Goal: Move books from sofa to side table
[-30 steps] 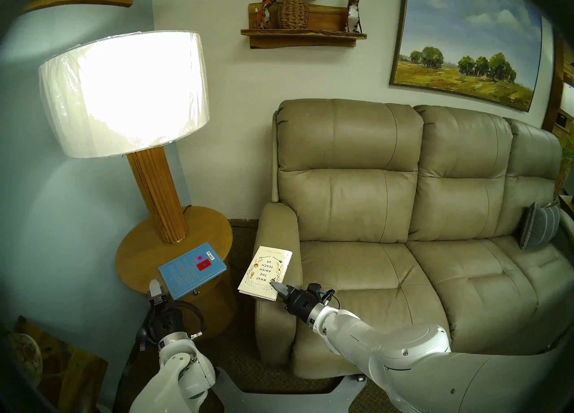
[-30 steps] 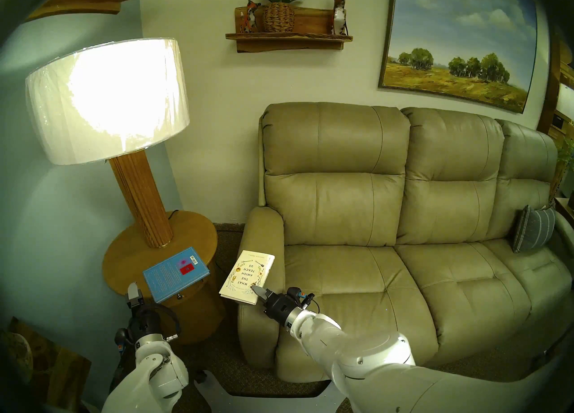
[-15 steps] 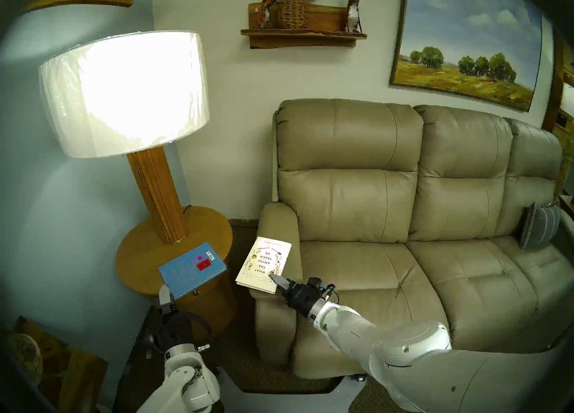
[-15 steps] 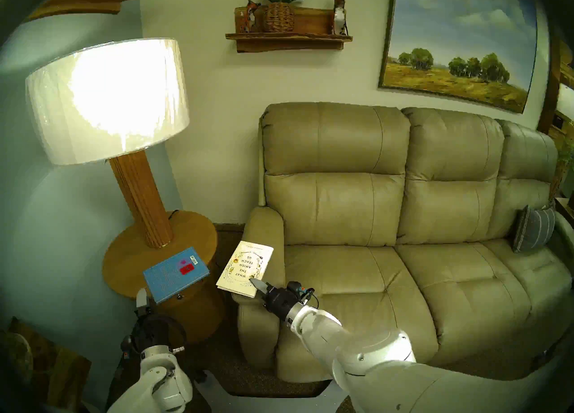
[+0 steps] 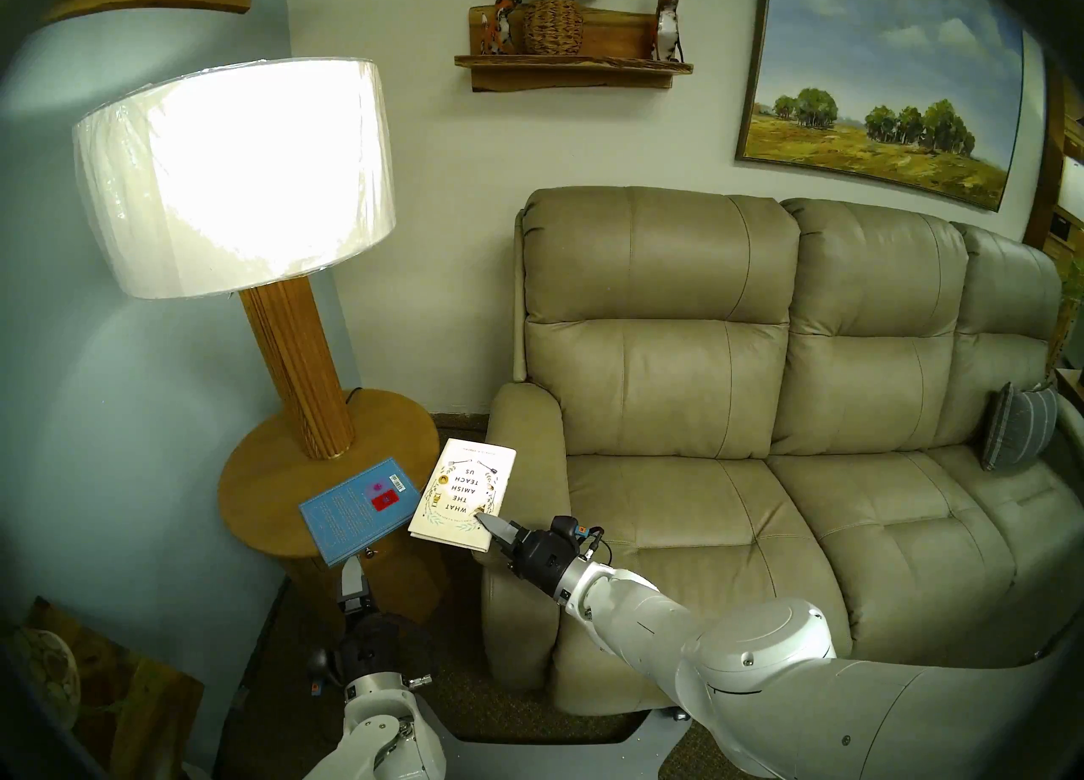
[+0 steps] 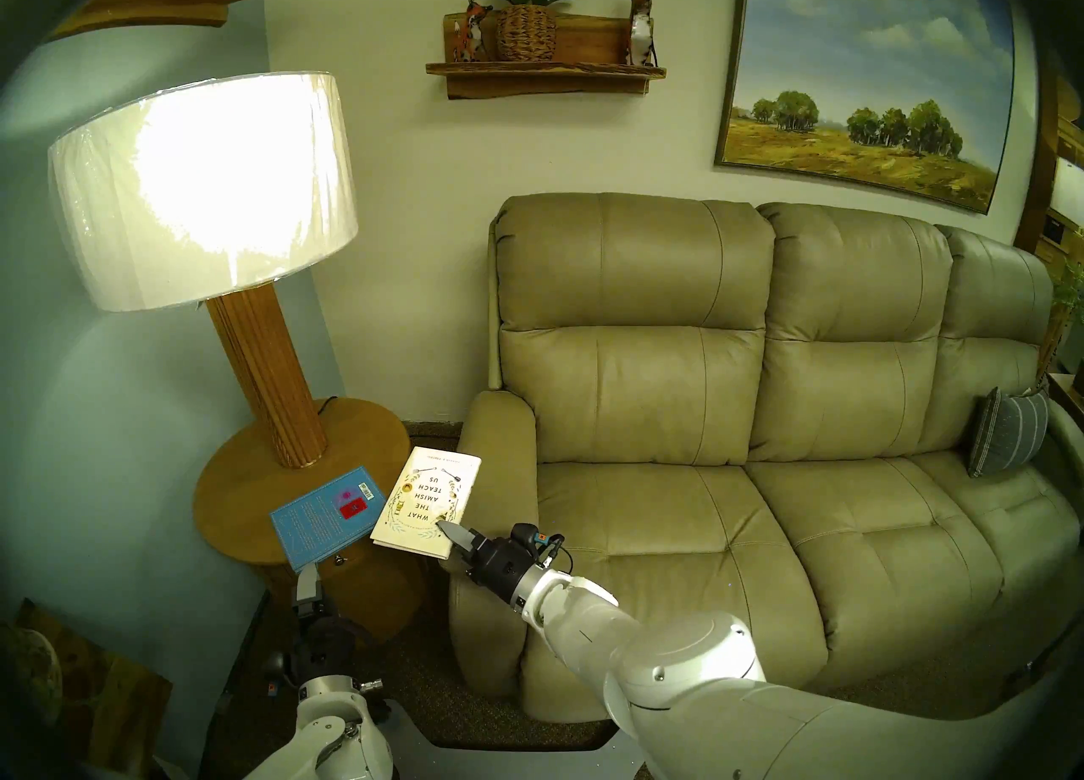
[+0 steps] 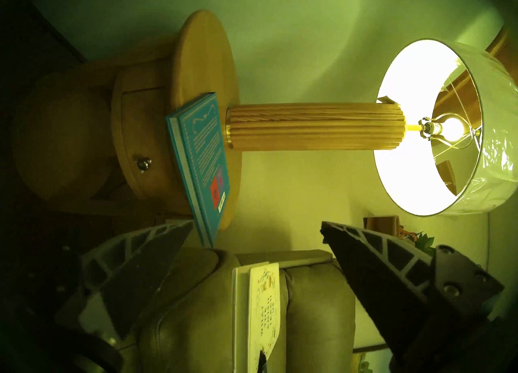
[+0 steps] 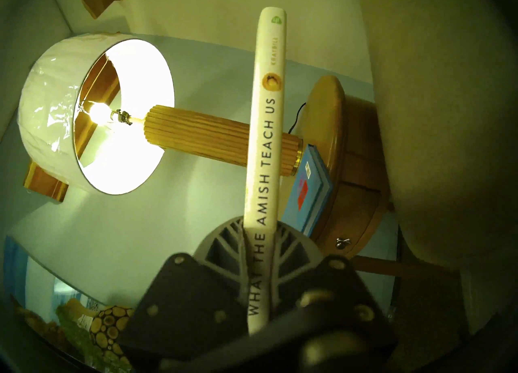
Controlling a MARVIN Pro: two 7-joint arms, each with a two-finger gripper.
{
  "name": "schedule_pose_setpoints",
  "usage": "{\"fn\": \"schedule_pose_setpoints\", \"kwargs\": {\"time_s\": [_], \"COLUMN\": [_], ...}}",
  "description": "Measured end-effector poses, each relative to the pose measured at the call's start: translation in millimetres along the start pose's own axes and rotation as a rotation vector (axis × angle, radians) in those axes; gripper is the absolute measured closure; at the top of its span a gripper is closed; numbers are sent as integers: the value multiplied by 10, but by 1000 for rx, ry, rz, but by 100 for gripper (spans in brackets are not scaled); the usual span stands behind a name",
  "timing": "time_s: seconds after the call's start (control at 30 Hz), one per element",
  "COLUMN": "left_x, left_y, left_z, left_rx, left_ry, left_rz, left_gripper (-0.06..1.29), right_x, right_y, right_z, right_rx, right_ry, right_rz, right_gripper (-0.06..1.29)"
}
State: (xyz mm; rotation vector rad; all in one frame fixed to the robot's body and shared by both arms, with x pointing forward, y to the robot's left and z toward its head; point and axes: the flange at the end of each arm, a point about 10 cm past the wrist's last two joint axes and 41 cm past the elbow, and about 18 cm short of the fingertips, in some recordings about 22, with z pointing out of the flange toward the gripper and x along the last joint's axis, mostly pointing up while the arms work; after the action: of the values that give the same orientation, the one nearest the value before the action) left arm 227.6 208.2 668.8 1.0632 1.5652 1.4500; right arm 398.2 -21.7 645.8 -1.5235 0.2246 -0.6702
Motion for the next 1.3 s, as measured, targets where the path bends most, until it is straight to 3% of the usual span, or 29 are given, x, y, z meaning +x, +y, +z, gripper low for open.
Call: {"fn": "schedule_pose_setpoints", "kwargs": {"time_s": [0.3, 0.6, 0.97, 1.0, 1.1, 1.13, 1.23, 1.3], "left_x": [-132, -332, -337, -338, -334, -326, -260, -198], "left_y": [-70, 55, 73, 95, 123, 152, 196, 237], "left_z": [103, 302, 448, 451, 452, 446, 448, 475], "left_rx": [-4, -45, -31, -35, -41, -47, -54, -58], "left_ry": [-15, -39, -18, -16, -14, -12, 4, 23], "left_rz": [0, -34, -40, -42, -45, -48, -46, -48], "left_gripper": [-4, -4, -3, 20, 62, 80, 81, 82], "right_x": [-234, -497, -522, -520, -519, -513, -466, -419], "right_y": [-22, -2, -35, -38, -42, -43, -24, -1], "right_z": [11, -57, -65, -58, -48, -43, -69, -110], "right_rx": [42, 76, 115, 115, 116, 115, 104, 95], "right_ry": [-91, -158, -172, -168, -162, -157, -144, -131], "right_rz": [-20, -11, -27, -27, -28, -31, -44, -51], "right_gripper": [114, 114, 114, 114, 114, 103, 7, 0]}}
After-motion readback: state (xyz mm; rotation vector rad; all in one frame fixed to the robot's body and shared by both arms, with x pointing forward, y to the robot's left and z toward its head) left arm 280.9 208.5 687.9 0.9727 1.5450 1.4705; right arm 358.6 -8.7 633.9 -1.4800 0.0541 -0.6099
